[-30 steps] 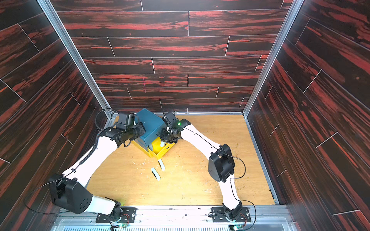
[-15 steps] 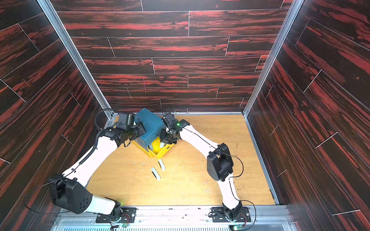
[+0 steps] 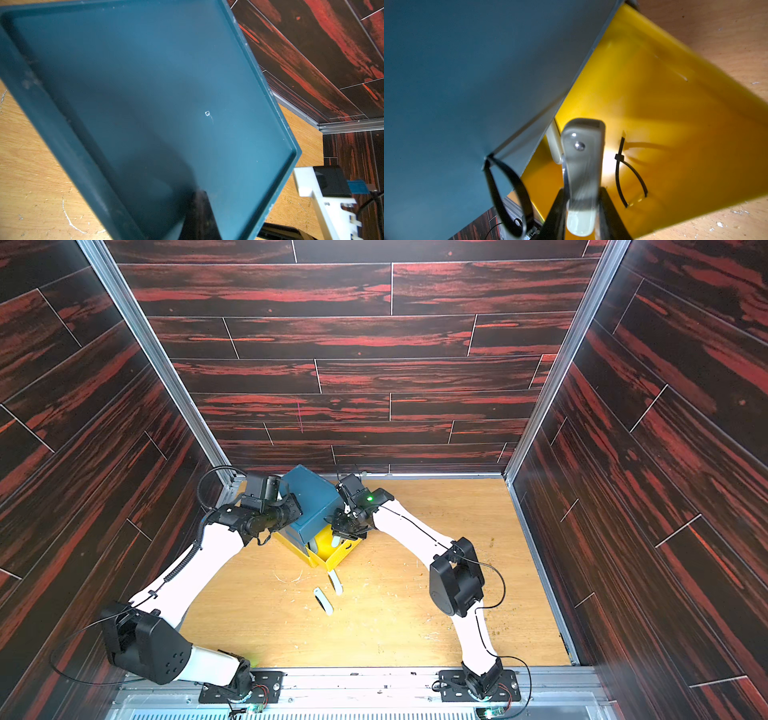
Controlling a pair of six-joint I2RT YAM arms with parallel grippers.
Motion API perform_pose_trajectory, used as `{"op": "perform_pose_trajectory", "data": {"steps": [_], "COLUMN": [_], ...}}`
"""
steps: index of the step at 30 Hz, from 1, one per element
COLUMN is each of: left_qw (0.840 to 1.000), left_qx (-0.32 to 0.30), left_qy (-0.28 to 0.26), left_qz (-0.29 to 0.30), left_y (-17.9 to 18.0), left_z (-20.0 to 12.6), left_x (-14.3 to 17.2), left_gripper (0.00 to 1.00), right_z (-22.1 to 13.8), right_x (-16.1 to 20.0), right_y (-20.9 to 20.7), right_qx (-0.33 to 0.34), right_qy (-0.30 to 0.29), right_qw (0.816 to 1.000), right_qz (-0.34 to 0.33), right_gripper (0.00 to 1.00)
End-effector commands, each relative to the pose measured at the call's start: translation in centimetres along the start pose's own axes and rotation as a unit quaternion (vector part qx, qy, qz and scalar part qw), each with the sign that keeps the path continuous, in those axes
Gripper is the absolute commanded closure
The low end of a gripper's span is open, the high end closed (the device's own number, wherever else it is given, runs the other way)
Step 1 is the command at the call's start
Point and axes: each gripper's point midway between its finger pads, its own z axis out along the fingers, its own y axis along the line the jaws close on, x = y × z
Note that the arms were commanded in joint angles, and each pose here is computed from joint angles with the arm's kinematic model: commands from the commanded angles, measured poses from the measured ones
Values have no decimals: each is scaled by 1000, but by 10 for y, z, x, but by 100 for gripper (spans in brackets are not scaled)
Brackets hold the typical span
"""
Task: Place the fruit knives into the drawer by color
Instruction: Place the fruit knife in the drawer.
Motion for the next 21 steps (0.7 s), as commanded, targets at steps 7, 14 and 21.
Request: {"op": "perform_pose_trajectory", "data": {"steps": [7, 14, 21], "left_qw": [998, 998, 999], "left_qx": [-36, -36, -34], "left_qy": [43, 43, 42], "left_qz": [-1, -2, -3], "left_y": [19, 19, 18], "left_z": [9, 9, 9], "left_x": [21, 21, 20], "left_gripper": [100, 100, 100], "right_z": [7, 4, 3], "right_x": [1, -1, 0], "right_y": [-1, 1, 1], "right_qx": [6, 7, 10], "right_qy": [8, 4, 5], "right_qw": [1000, 1000, 1000], "right_qz": [-3, -7, -11], "right_gripper": [72, 69, 66]}}
